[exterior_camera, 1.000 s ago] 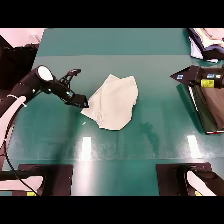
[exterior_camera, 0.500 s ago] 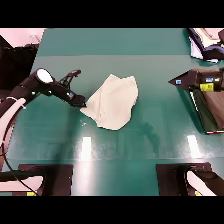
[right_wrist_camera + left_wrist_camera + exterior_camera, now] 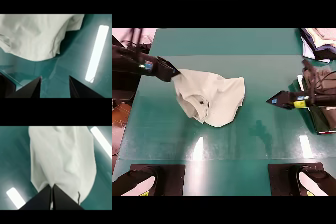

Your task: Fold the shirts.

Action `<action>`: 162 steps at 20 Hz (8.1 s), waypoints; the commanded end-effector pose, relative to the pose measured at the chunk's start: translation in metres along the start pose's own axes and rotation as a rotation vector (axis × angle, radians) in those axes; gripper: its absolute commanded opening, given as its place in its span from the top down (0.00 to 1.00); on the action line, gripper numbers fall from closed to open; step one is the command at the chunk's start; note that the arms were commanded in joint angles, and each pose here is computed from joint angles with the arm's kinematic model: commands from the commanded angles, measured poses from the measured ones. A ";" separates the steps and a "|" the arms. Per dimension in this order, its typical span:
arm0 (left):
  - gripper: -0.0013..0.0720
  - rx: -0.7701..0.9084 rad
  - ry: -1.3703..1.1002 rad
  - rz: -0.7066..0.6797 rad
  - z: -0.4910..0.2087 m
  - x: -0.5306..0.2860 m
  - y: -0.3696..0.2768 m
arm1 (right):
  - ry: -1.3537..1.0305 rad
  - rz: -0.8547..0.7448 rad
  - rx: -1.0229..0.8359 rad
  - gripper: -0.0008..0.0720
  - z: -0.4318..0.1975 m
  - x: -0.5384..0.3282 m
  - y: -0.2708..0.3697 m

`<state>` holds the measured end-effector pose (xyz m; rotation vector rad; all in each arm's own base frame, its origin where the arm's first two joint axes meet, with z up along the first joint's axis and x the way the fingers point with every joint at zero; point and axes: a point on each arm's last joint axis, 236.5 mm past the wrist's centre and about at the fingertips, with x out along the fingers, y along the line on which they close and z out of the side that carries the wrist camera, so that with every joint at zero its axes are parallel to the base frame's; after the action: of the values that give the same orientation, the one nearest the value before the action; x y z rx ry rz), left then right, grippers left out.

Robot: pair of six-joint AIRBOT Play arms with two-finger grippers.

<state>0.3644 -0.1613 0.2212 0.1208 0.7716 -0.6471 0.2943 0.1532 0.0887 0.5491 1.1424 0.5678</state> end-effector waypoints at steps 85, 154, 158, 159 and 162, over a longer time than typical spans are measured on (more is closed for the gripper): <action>0.95 0.078 0.174 0.328 -0.047 0.018 0.090 | 0.291 -0.069 -0.175 0.97 0.068 0.182 -0.064; 0.95 0.144 -0.595 -0.011 0.095 -0.268 -0.118 | -0.589 -0.330 -0.474 0.97 0.095 -0.257 0.142; 0.95 -0.011 -0.332 0.055 0.061 -0.174 -0.050 | -0.262 -0.350 -0.329 0.97 0.101 -0.187 0.080; 0.95 -0.049 -0.263 0.072 0.050 -0.147 -0.031 | -0.193 -0.352 -0.287 0.97 0.104 -0.167 0.060; 0.95 -0.153 -0.103 0.127 0.019 -0.060 0.029 | 0.028 -0.353 -0.140 0.97 0.102 -0.095 -0.007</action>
<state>0.3168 -0.1315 0.3441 -0.0010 0.5589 -0.5619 0.3480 0.0737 0.2534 0.1623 0.9547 0.3500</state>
